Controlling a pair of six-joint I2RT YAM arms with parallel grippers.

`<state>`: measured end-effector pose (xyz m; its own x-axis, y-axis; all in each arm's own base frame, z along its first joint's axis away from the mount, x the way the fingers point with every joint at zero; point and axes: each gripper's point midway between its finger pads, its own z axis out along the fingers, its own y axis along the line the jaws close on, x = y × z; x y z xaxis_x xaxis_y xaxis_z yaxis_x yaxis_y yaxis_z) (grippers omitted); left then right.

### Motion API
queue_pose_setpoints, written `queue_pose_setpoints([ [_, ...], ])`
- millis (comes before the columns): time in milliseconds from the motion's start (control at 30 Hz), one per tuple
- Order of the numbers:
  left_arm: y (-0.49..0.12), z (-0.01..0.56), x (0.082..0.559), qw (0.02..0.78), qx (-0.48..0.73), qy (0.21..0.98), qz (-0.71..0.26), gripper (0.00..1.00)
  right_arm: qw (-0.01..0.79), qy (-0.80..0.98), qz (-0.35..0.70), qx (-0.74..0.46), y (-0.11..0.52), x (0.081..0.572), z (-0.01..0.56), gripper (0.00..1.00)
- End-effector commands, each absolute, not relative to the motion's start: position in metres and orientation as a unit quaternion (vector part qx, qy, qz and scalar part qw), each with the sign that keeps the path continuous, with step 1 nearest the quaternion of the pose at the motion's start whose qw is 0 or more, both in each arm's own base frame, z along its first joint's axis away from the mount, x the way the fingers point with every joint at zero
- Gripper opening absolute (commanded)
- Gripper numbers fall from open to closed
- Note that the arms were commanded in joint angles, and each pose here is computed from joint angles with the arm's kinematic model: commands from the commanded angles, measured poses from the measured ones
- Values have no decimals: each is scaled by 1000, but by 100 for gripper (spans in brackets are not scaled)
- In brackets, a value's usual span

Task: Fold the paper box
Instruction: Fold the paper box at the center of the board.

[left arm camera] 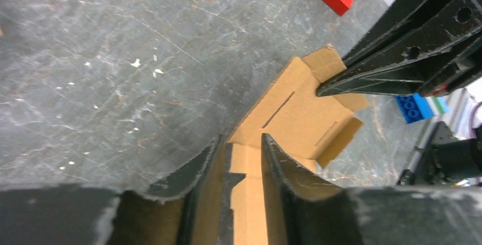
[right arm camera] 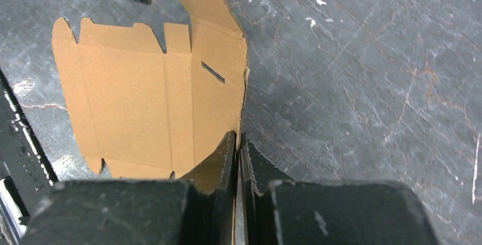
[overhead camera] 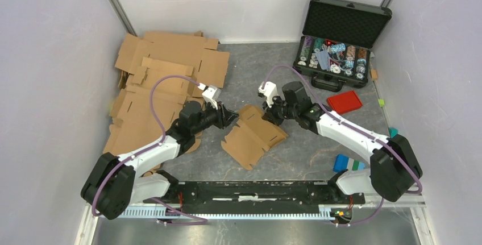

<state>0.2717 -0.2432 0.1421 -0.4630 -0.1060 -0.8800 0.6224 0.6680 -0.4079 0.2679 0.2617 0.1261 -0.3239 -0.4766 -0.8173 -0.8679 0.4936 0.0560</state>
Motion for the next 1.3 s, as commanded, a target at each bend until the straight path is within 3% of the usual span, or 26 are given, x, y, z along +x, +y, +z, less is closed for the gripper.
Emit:
queue_pose_setpoints([
  [0,-239,153,284,522,154,760,-357,50,428,775,226,-407,253,278,138,10],
  [100,-234,136,293,494,123,793,-335,72,453,772,220,-387,248,280,142,9],
  [233,-238,113,293,441,115,825,-334,85,485,770,213,-357,239,282,143,7],
  [500,-245,93,295,387,114,851,-336,89,527,788,182,-260,216,293,135,5],
  [733,-260,90,288,355,134,846,-374,84,556,793,161,-188,197,299,132,2],
  [900,-270,94,283,345,148,833,-406,70,579,784,170,-148,190,298,135,3],
  [1000,-271,97,283,347,149,830,-411,49,582,776,189,-152,195,294,136,5],
  [1200,-256,121,285,414,139,808,-396,13,561,781,189,-200,202,288,128,25],
  [1267,-249,134,284,445,137,794,-391,6,559,781,189,-203,200,285,122,30],
])
